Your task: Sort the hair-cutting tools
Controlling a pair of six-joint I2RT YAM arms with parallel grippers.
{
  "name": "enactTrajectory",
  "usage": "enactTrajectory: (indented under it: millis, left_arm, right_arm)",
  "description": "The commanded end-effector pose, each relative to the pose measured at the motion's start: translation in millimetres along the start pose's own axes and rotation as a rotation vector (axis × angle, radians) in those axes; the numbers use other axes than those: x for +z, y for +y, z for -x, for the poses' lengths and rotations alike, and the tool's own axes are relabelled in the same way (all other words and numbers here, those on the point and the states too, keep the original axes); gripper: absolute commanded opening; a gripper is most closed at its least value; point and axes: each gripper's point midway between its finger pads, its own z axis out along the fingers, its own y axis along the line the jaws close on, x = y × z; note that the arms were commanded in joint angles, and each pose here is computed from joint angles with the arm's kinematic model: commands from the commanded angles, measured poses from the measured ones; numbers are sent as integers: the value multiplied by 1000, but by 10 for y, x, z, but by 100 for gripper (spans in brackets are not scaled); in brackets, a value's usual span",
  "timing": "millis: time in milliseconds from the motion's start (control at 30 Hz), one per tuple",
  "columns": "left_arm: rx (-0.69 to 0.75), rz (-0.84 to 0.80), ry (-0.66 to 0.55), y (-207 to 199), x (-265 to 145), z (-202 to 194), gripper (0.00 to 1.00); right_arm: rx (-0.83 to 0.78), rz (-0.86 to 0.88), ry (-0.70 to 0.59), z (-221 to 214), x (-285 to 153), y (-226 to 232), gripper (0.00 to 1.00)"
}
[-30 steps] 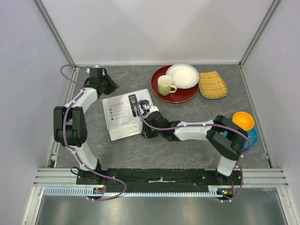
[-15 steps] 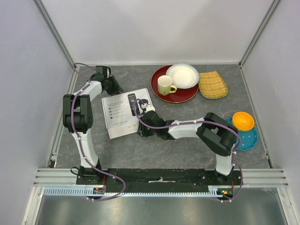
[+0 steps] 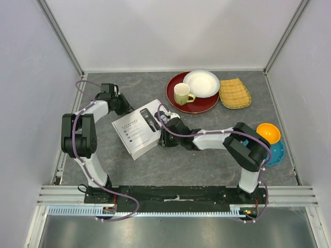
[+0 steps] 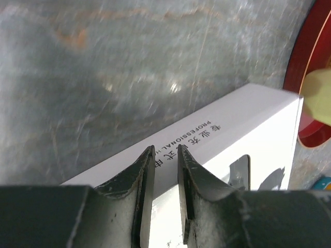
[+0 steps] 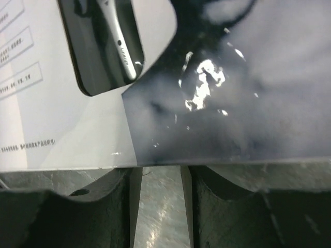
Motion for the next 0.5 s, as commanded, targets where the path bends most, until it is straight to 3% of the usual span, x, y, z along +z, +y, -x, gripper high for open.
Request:
enactTrajectory:
  millis: [0,200,467]
  left_arm:
    - [-99,-69,153,-68,-293,-700,31]
    - [-140,-101,176,6,-509,-1221,31]
    - [-83,-121,159,33,-810,-1499,32]
  right_arm:
    - [39,41,-91,277,-124,14,45]
    - [38,43,-119,382,-281,-78,47]
    - [103,-27,-126,537,-486,-406,46]
